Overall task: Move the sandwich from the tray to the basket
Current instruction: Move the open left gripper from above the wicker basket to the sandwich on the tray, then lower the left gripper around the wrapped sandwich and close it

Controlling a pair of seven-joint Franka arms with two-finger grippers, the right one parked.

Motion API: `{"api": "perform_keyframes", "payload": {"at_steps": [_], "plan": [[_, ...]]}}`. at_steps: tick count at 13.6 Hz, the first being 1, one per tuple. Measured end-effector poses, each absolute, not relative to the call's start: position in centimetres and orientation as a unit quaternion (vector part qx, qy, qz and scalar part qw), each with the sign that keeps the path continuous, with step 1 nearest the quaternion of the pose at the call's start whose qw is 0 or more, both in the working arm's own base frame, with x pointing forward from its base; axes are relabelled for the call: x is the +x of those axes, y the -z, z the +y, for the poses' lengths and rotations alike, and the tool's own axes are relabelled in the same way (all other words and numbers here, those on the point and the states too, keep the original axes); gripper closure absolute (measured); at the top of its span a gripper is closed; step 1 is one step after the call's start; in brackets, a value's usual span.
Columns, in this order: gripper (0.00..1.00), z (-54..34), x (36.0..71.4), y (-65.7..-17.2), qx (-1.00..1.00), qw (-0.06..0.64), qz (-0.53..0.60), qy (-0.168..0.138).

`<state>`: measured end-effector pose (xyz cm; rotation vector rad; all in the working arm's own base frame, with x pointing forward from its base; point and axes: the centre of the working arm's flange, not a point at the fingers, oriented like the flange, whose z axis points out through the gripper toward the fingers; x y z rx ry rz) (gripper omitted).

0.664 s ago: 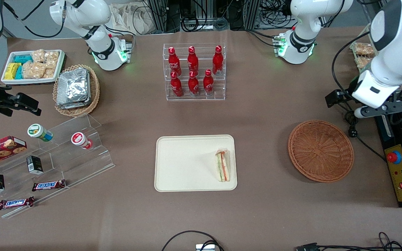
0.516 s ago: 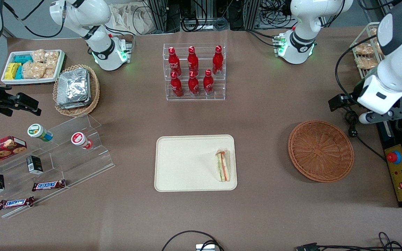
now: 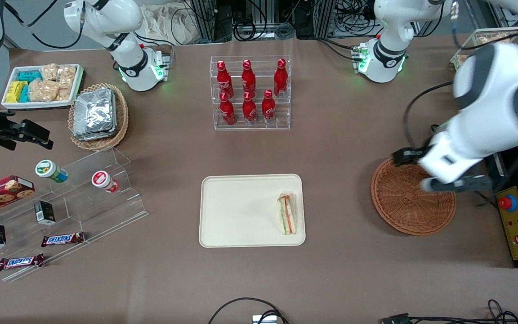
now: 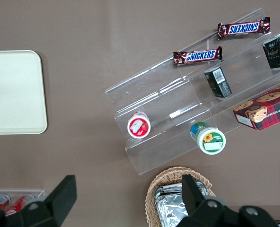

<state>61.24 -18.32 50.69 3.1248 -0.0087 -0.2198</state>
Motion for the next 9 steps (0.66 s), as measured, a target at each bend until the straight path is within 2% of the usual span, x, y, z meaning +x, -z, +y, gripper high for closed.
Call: {"api": "perform_keyframes", "payload": {"at_steps": [2, 5, 9], "plan": [[0.0, -26.6, 61.8, -46.1, 0.997, 0.015, 0.034, 0.068], [0.0, -35.6, 60.7, -38.5, 0.993, 0.023, 0.092, 0.075], [0.0, -41.1, 60.0, -30.5, 0.987, 0.047, 0.137, 0.069]]}}
